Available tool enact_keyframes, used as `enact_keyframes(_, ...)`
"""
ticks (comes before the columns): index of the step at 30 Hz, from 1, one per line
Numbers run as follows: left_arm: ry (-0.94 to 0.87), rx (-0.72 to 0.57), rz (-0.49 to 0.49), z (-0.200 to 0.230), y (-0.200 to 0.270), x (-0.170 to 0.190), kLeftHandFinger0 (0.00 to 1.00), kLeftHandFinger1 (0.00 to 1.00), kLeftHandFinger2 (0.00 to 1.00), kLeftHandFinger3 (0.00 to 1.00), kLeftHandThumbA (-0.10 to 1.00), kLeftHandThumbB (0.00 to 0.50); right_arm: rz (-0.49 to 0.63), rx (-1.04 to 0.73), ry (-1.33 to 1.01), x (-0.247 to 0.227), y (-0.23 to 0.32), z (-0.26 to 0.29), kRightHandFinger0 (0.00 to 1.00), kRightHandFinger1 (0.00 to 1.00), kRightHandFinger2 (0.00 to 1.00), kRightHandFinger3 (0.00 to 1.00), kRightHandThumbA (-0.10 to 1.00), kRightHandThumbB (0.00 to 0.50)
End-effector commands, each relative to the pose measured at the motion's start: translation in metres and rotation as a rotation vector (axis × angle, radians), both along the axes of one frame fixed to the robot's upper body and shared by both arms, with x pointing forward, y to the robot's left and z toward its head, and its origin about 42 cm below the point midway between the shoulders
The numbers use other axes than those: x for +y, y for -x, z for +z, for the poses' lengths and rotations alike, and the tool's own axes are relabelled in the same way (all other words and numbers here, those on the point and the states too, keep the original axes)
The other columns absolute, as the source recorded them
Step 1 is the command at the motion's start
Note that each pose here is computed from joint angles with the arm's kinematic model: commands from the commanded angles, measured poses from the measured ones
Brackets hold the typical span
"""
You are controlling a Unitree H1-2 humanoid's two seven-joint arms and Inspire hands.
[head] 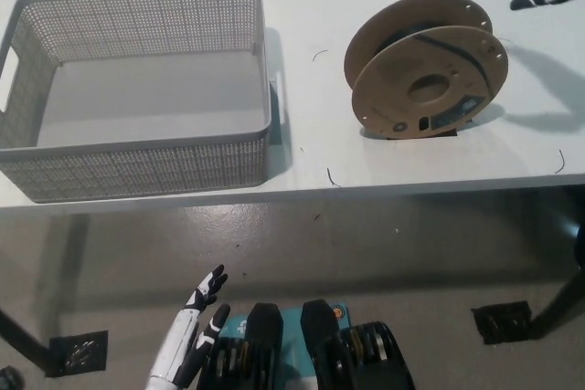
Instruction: Use the right hand to pick up a 3d printing filament and place it into a container on the left side
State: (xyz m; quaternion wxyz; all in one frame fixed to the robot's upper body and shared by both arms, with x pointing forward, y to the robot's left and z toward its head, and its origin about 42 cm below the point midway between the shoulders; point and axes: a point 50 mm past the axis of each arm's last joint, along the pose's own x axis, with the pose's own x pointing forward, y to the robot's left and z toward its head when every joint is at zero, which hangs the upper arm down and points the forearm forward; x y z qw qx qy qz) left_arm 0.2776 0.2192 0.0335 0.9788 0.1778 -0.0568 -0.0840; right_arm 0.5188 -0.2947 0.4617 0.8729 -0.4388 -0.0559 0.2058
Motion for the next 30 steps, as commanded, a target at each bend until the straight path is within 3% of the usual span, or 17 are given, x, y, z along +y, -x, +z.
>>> enact_keyframes(1, -0.013, -0.056, -0.037, 0.008, 0.002, -0.001, 1.00, 1.00, 1.00, 1.00, 1.00, 0.107, 0.043, 0.119, 0.172, 0.033, -0.015, 0.080, 1.00, 1.00, 1.00, 1.00, 1.00, 0.420)
enact_keyframes(2, -0.012, -0.054, -0.038, 0.007, 0.002, -0.001, 1.00, 1.00, 1.00, 1.00, 1.00, 0.103, 0.079, 0.108, 0.215, 0.042, -0.014, 0.085, 1.00, 1.00, 1.00, 1.00, 1.00, 0.379)
enact_keyframes(8, -0.008, -0.045, -0.037, 0.006, 0.007, -0.002, 1.00, 1.00, 1.00, 1.00, 1.00, 0.090, 0.056, 0.143, 0.281, 0.072, -0.028, 0.099, 1.00, 1.00, 1.00, 1.00, 1.00, 0.480)
enact_keyframes(10, -0.011, -0.044, -0.036, 0.005, 0.007, -0.002, 1.00, 1.00, 1.00, 1.00, 1.00, 0.100, 0.042, 0.161, 0.317, 0.080, -0.033, 0.103, 1.00, 1.00, 1.00, 1.00, 1.00, 0.459)
enact_keyframes(16, -0.013, -0.051, -0.035, 0.005, 0.006, -0.001, 1.00, 1.00, 1.00, 1.00, 1.00, 0.117, 0.024, 0.203, 0.421, 0.103, -0.044, 0.110, 1.00, 1.00, 1.00, 1.00, 1.00, 0.457)
enact_keyframes(18, -0.015, -0.054, -0.033, 0.006, 0.005, -0.001, 1.00, 1.00, 1.00, 1.00, 1.00, 0.127, 0.041, 0.212, 0.423, 0.110, -0.049, 0.107, 1.00, 1.00, 1.00, 1.00, 1.00, 0.412)
enact_keyframes(22, -0.013, -0.054, -0.038, 0.006, 0.005, -0.001, 1.00, 1.00, 1.00, 1.00, 1.00, 0.120, 0.048, 0.226, 0.462, 0.117, -0.056, 0.099, 1.00, 1.00, 1.00, 1.00, 1.00, 0.379)
enact_keyframes(25, -0.016, -0.055, -0.039, 0.006, 0.005, -0.001, 1.00, 1.00, 1.00, 1.00, 1.00, 0.121, 0.055, 0.231, 0.496, 0.121, -0.057, 0.096, 1.00, 1.00, 1.00, 1.00, 1.00, 0.379)
enact_keyframes(26, -0.018, -0.056, -0.041, 0.006, 0.005, 0.000, 1.00, 1.00, 1.00, 1.00, 1.00, 0.125, 0.021, 0.237, 0.539, 0.124, -0.057, 0.095, 1.00, 1.00, 1.00, 1.00, 1.00, 0.405)
enact_keyframes(29, -0.021, -0.062, -0.042, 0.008, 0.002, 0.000, 1.00, 1.00, 1.00, 1.00, 1.00, 0.123, 0.006, 0.271, 0.518, 0.127, -0.059, 0.093, 1.00, 1.00, 1.00, 1.00, 1.00, 0.385)
enact_keyframes(30, -0.019, -0.064, -0.040, 0.009, 0.001, -0.001, 1.00, 1.00, 1.00, 1.00, 1.00, 0.126, -0.009, 0.286, 0.523, 0.127, -0.059, 0.091, 1.00, 1.00, 1.00, 1.00, 1.00, 0.416)
